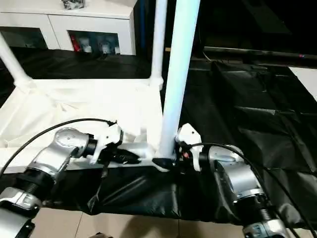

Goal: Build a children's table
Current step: Rotate leg to tighten

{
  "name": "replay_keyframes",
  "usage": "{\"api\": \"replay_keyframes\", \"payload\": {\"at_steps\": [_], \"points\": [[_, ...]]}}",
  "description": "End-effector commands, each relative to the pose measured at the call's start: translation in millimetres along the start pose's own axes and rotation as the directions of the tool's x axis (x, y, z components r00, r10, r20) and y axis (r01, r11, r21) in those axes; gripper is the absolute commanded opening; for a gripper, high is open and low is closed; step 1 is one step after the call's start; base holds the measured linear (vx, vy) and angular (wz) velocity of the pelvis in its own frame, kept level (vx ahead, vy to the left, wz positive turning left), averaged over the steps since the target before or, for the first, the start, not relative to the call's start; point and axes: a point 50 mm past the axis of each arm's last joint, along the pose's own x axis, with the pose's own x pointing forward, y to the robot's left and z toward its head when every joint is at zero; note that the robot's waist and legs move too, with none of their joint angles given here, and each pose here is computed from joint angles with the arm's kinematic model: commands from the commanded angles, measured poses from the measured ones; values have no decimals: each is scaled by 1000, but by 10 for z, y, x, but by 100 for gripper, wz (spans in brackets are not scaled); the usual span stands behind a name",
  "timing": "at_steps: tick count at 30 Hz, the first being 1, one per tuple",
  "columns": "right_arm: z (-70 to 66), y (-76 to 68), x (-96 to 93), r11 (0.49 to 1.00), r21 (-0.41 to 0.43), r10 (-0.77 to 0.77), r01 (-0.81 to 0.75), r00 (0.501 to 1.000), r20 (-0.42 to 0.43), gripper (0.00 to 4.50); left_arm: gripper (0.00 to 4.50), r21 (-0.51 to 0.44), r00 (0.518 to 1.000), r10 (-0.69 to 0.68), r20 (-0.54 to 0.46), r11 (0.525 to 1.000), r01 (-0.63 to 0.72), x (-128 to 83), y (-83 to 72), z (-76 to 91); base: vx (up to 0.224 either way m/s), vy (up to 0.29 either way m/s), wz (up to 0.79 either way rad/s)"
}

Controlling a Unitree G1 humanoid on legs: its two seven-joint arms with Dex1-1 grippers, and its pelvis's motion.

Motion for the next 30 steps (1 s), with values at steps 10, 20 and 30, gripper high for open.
{"api": "replay_keyframes", "payload": {"at_steps": [10,20,30], "points": [[-40,52,222,995,53,-85,84,996,20,260,0,32,986,142,88,989,-146,189,101,225,0,0,0],[-39,-198,630,779,235,-593,581,805,-24,259,0,-80,906,414,82,909,-408,609,279,429,0,0,0],[194,-157,804,820,259,-550,511,828,108,352,0,-59,928,361,96,932,-357,663,222,460,0,0,0]]}}
